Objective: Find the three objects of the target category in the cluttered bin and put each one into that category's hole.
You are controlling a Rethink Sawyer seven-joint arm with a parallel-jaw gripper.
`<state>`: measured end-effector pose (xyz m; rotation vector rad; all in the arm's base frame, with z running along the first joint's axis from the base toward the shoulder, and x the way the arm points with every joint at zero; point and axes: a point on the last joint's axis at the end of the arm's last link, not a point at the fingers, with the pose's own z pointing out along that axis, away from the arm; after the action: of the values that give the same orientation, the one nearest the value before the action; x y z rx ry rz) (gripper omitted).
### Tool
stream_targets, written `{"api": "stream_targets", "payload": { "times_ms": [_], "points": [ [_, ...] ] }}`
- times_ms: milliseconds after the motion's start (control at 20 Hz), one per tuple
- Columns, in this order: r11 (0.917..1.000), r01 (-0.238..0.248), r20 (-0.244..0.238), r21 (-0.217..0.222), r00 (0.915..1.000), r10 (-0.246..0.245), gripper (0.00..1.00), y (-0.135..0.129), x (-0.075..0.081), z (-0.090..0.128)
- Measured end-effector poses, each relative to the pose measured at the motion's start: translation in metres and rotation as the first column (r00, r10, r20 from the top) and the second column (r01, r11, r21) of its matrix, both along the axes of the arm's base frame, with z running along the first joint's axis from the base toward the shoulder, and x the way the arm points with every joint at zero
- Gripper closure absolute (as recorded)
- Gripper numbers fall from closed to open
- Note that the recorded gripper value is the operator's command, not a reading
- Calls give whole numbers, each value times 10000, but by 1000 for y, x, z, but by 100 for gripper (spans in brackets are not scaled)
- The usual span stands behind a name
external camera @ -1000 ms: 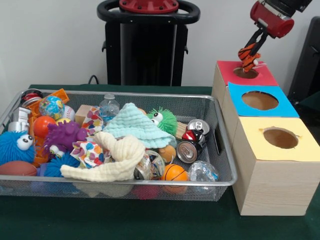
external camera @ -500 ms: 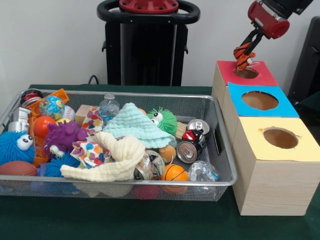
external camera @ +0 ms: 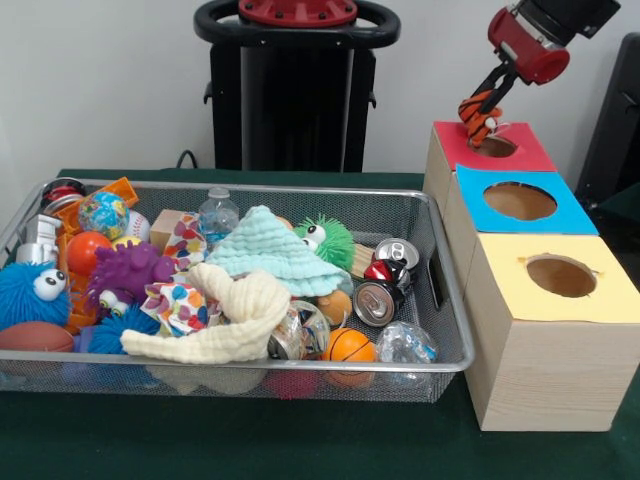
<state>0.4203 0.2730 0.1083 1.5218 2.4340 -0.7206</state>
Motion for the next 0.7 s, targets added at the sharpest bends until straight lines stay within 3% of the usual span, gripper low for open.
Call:
{"api": "stream_targets", "payload": {
  "times_ms": [700],
  "points": [
    [10000,27,-15,-26,10000,-27,100,-1,0,-2]
  ]
}}
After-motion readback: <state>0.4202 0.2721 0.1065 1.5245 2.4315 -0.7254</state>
